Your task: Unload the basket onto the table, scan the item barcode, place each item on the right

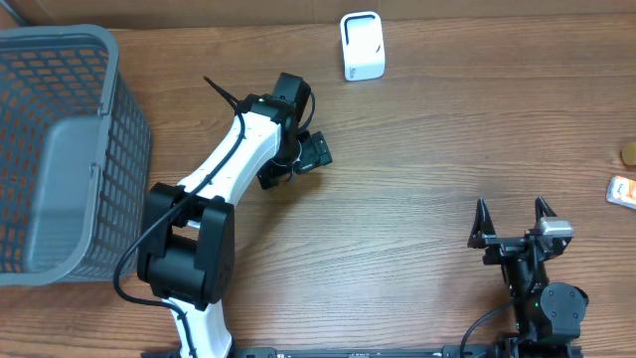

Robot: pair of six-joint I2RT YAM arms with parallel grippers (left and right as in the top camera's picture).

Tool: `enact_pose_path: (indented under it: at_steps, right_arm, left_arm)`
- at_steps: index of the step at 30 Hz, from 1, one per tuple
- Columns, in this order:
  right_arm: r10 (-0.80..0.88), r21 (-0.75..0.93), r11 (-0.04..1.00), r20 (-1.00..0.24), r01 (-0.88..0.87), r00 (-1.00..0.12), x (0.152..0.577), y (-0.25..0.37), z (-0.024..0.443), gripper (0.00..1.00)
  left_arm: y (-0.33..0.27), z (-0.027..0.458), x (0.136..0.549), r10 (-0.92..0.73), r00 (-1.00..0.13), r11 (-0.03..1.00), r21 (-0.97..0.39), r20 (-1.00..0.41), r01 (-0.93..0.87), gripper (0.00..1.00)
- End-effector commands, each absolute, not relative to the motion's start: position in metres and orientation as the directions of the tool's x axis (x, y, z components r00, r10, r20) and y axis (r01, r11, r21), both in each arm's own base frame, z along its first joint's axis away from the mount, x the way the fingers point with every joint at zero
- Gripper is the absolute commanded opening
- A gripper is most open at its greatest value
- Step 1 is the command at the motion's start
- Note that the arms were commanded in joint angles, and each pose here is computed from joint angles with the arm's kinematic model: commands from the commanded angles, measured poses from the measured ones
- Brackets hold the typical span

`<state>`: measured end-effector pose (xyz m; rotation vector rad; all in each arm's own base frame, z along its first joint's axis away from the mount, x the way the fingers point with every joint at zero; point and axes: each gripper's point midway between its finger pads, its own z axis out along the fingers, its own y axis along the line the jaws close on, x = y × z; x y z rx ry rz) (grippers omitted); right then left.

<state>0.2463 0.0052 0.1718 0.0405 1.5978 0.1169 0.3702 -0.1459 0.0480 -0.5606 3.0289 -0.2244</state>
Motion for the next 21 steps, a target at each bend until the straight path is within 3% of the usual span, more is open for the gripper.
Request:
enact_pose_path:
  at_steps: [1,21]
  right_arm:
    - [0.016,0.017,0.999,-1.0,-0.034,-0.024,0.2463,0.0026,0.1697,1.0]
    - [0.014,0.014,1.0,-1.0,-0.002,-0.023,0.2464,-0.003,0.17,1.0]
  left_arm:
    - [-0.1454,0.0494,0.3701,-0.351,-0.936,0.928,-0.148,-0.033,-0.342,1.0]
    - [-0.1454,0.0494,0.3701,-0.351,-0.936,0.928,-0.148,-0.033,-0.342,1.0]
